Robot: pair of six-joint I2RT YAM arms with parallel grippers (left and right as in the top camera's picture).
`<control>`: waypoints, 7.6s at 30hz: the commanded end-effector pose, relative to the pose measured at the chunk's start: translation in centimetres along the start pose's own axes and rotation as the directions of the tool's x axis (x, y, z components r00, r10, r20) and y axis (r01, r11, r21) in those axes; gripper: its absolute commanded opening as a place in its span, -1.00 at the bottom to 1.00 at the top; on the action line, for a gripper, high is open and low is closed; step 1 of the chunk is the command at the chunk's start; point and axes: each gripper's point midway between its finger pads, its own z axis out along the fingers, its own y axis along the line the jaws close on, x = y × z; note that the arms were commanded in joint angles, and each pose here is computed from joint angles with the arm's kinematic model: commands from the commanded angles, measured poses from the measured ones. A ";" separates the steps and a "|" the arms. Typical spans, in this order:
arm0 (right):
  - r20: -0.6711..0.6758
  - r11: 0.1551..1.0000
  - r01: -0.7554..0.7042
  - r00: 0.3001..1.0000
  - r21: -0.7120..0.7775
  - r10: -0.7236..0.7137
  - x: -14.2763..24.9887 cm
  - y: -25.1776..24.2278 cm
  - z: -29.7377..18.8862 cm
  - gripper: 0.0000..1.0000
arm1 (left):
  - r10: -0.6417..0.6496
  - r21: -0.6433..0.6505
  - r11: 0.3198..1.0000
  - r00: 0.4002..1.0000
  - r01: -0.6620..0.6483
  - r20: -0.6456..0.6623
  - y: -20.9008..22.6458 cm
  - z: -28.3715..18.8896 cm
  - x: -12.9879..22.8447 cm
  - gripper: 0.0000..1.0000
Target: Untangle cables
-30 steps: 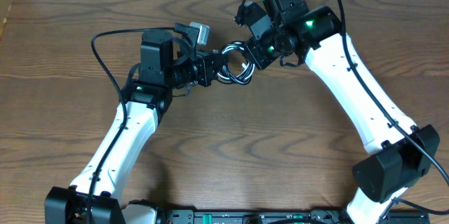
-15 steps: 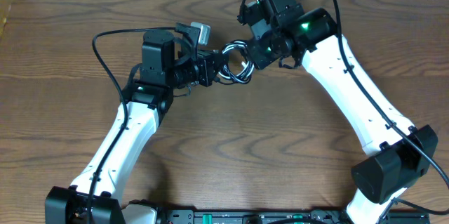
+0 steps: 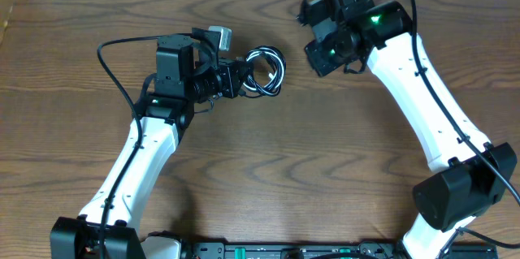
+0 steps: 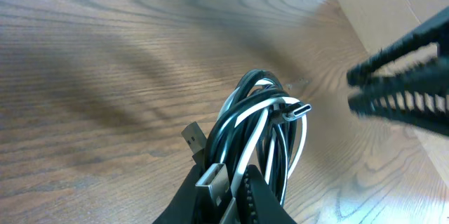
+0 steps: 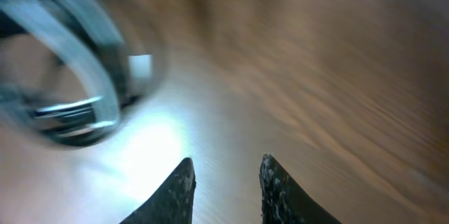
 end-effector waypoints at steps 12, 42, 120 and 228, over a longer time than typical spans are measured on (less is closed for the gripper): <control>0.088 0.949 0.166 0.985 -0.267 -0.148 -0.6 5.7 -1.3 -0.49 | 0.082 0.267 0.960 0.996 -0.087 0.030 -5.3 -1.2 -0.9 -0.85; 0.009 0.875 -0.274 0.955 0.399 0.295 2.8 -7.4 -2.4 -0.97 | 0.003 0.081 0.997 1.000 -0.005 0.021 -1.5 -0.9 -0.7 -0.85; 0.088 0.985 0.068 0.995 -0.160 -0.054 0.1 3.2 0.3 -0.19 | 0.013 0.207 0.978 0.999 -0.005 -0.041 -3.2 -1.5 0.6 -0.85; 0.097 0.994 -0.105 0.989 -0.031 0.108 1.3 0.6 -0.7 -0.88 | -0.151 0.027 0.987 0.977 0.157 -0.151 1.4 0.7 3.8 0.47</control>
